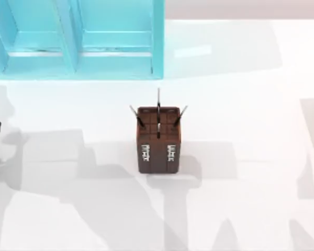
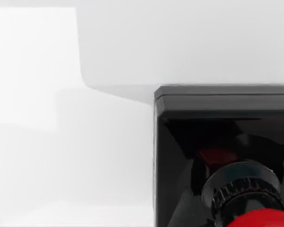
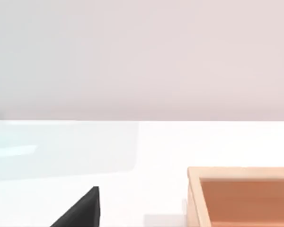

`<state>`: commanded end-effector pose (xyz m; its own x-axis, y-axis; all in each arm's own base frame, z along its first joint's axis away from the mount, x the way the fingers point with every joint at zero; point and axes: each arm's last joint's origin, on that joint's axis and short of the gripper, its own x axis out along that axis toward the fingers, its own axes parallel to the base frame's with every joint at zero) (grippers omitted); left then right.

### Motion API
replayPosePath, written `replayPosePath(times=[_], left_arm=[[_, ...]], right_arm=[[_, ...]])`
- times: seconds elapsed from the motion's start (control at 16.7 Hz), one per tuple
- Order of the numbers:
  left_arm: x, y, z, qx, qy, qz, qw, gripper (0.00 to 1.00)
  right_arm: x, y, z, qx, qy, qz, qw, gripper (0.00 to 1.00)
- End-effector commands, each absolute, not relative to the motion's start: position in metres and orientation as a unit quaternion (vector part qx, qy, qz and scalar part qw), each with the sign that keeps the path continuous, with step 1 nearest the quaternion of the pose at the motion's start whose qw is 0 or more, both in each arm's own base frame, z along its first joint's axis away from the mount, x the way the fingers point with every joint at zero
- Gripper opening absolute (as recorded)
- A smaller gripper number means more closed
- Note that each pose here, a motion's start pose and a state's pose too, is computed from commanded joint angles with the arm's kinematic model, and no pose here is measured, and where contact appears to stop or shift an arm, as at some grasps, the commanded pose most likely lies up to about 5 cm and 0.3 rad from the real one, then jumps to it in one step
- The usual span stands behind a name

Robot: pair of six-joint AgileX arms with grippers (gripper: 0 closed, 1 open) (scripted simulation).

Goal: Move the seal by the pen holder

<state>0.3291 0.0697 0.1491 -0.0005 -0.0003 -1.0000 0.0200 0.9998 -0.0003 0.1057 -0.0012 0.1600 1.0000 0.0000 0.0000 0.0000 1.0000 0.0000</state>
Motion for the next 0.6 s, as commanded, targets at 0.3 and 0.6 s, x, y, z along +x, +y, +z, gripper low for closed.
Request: replayPosePath(times=[0.3, 0.6], left_arm=[[0.329, 0.070, 0.149, 0.007, 0.707, -0.007, 0.707, 0.00], [0.339, 0.050, 0.168, 0.006, 0.705, -0.006, 0.709, 0.00]], right_arm=[[0.106, -0.001, 0.160, 0.000, 0.000, 0.000, 1.000, 1.00], [0.106, -0.001, 0.160, 0.000, 0.000, 0.000, 1.000, 1.00]])
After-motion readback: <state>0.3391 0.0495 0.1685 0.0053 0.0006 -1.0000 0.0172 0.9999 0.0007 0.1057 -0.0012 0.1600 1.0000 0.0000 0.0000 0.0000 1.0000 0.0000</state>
